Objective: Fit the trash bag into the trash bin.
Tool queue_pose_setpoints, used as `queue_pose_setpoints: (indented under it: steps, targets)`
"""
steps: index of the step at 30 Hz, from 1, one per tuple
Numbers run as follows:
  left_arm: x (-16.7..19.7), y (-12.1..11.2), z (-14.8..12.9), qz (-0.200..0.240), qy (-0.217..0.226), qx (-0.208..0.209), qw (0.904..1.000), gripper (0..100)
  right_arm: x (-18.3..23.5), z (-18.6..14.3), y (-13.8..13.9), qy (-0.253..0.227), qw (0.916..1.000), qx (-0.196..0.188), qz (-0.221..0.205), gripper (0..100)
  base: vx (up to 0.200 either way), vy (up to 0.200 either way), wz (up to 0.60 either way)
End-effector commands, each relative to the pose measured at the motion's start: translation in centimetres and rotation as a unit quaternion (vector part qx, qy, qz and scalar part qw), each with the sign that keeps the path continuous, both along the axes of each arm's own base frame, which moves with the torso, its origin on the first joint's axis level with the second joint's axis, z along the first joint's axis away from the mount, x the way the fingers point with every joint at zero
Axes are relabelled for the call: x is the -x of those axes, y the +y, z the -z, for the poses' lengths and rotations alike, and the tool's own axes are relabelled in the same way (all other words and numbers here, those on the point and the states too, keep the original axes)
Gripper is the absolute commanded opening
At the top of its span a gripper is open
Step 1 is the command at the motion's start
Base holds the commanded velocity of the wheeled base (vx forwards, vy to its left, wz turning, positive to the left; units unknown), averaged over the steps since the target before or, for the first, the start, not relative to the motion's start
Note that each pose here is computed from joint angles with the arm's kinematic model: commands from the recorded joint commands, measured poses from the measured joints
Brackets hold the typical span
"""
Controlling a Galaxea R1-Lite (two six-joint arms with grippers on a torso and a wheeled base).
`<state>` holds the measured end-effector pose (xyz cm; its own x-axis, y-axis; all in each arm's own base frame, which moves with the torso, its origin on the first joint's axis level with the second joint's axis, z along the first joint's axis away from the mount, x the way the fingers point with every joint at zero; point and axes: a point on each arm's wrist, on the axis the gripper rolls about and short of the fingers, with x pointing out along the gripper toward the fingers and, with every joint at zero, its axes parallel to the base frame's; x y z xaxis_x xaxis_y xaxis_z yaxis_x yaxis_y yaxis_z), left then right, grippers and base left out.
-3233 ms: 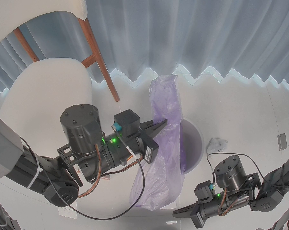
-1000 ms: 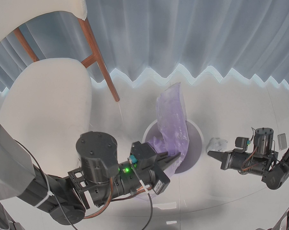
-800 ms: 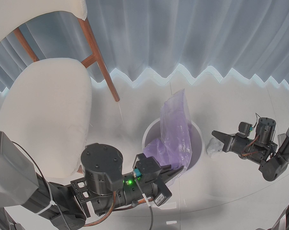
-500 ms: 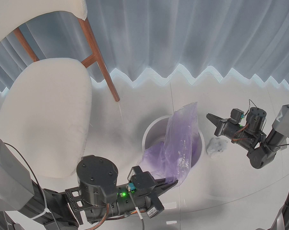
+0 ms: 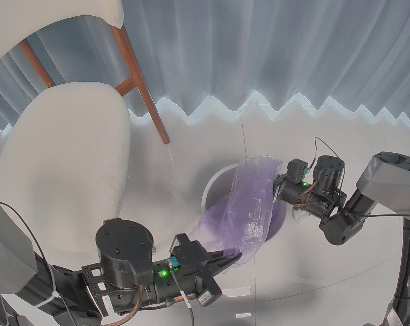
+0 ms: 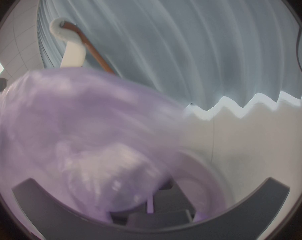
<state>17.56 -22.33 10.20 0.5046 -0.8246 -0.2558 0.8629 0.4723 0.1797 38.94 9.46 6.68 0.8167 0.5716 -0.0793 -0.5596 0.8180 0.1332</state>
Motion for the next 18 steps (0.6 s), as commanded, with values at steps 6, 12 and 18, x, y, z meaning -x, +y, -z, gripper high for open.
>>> queue_pose_setpoints:
  steps: [6,12,18]
  targets:
    - [-3.8,3.2,-0.3,-0.088,-0.005,0.002,0.9961,0,4.9,4.3,1.4,0.038,0.9975,0.046,-0.039,0,0.000,0.000,0.00]
    - [-5.4,2.8,0.1,-0.100,-0.007,0.003,0.9950,0,5.5,4.5,2.6,0.037,0.9967,0.047,-0.056,0,0.000,0.000,0.00]
    - [-6.6,1.0,0.7,-0.096,-0.010,0.006,0.9953,0,4.7,3.1,0.8,0.022,0.9985,0.041,-0.027,0,0.000,0.000,0.00]
